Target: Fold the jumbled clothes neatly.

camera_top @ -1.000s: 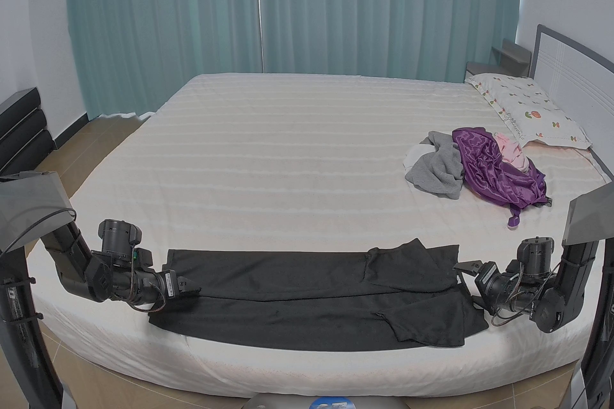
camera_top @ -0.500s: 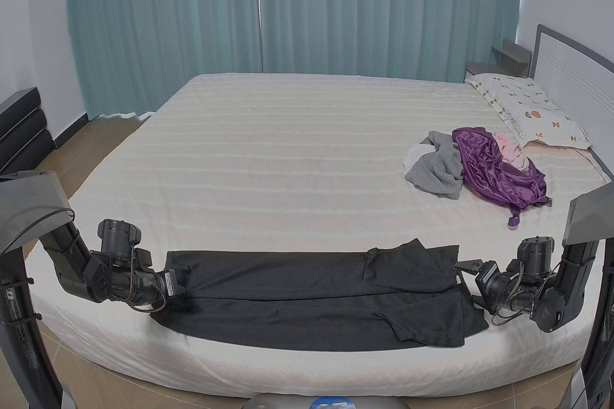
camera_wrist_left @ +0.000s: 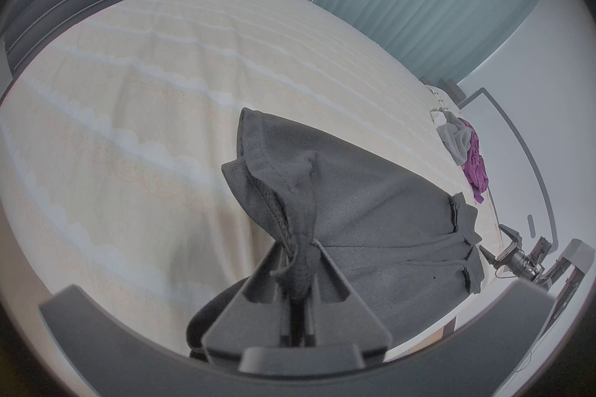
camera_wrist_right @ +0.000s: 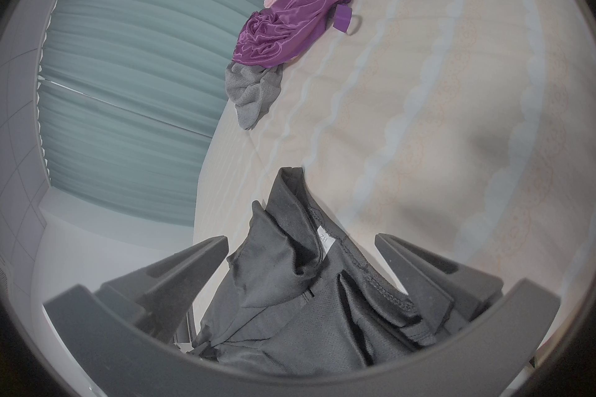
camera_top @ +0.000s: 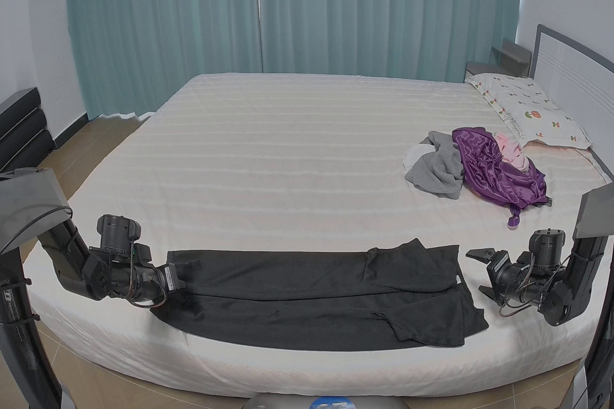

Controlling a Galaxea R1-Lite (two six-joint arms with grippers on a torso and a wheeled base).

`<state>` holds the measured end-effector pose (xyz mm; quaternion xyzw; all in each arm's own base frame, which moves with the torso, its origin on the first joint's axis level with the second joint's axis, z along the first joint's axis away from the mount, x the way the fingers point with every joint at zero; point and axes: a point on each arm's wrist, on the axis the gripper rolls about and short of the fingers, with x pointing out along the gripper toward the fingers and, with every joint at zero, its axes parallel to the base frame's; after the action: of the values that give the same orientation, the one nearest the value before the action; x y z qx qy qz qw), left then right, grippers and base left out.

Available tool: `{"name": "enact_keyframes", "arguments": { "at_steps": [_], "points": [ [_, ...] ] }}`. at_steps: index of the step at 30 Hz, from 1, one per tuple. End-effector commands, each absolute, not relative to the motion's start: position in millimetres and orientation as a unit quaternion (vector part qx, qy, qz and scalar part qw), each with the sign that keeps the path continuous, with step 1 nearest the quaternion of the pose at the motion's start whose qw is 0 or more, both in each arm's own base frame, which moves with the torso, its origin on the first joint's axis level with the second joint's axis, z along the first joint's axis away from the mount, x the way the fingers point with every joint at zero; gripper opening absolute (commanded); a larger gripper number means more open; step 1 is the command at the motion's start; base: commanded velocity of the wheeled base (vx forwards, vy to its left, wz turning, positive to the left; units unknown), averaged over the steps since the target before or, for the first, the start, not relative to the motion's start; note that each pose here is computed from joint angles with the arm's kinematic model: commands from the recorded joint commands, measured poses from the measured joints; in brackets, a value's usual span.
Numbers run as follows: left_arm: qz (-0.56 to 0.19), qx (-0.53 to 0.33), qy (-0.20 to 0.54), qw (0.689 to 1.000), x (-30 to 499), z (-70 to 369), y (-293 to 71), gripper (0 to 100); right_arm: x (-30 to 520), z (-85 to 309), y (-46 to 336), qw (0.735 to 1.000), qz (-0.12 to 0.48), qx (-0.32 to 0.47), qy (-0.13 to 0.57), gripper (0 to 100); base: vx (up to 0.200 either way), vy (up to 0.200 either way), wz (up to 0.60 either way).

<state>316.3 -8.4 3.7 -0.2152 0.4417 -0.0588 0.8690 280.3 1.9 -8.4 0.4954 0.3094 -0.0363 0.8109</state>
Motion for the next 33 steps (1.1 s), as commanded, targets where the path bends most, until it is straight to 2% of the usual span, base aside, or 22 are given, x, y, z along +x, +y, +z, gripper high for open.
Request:
{"name": "enact_keyframes", "arguments": {
  "at_steps": [1, 14, 24, 33],
  "points": [
    [-0.059, -0.216, 0.441, 0.869, 317, 4, -8, 0, 281, -8, 1, 0.812, -0.036, 0.496, 0.307, 100, 0.000, 0.000, 0.00],
    [-0.048, -0.254, 0.425, 0.867, 327, 11, -12, 0, 282, -11, 1, 0.810, -0.038, 0.496, 0.311, 100, 0.000, 0.000, 0.00],
    [-0.058, -0.252, 0.422, 0.869, 325, 17, -21, 0, 283, -9, -2, 0.811, -0.040, 0.498, 0.305, 100, 0.000, -0.200, 0.00],
    [-0.057, -0.287, 0.380, 0.878, 319, 54, -42, 0, 285, -8, -7, 0.810, -0.042, 0.503, 0.298, 100, 0.000, -0.200, 0.00]
  ]
}}
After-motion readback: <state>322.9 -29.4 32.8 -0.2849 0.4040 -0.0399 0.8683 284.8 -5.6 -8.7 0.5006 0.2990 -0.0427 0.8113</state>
